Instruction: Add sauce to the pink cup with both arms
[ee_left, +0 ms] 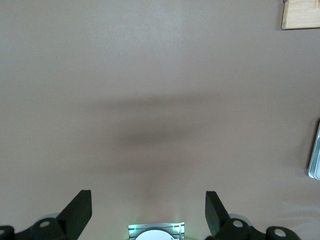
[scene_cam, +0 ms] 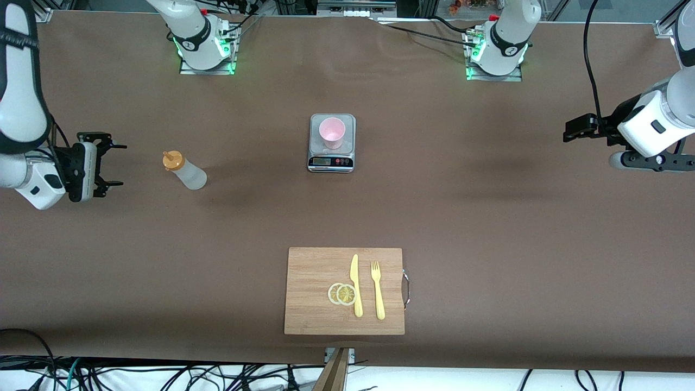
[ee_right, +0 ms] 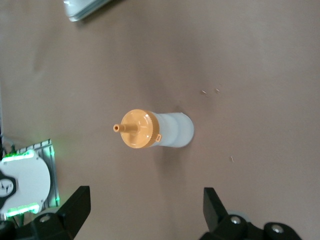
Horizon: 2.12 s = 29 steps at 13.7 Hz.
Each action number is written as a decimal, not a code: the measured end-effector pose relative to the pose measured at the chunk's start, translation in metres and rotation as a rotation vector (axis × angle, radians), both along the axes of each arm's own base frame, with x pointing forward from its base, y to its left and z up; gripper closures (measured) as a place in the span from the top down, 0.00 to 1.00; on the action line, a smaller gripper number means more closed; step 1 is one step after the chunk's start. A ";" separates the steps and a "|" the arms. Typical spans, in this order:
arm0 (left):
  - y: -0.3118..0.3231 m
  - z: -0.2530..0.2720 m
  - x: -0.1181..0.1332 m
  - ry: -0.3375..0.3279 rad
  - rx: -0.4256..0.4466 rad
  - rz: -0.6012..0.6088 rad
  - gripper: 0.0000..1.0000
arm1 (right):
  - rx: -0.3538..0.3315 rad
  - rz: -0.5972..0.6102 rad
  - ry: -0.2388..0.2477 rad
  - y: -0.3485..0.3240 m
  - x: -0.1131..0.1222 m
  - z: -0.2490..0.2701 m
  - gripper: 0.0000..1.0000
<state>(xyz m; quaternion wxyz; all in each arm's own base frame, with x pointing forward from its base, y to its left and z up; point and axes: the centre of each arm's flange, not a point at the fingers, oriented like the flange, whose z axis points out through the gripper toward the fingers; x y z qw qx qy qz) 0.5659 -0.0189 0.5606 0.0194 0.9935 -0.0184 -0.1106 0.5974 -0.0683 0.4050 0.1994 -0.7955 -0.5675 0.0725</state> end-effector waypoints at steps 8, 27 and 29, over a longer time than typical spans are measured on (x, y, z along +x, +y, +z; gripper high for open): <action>-0.001 0.000 0.000 -0.001 0.000 -0.003 1.00 | -0.327 -0.504 -0.002 0.069 -0.020 0.065 1.00; -0.001 0.000 0.000 0.000 0.000 -0.002 1.00 | -0.471 -1.306 -0.088 0.040 -0.051 0.198 1.00; -0.001 0.000 0.000 -0.001 0.000 -0.002 1.00 | -0.460 -1.323 -0.085 0.038 -0.049 0.198 1.00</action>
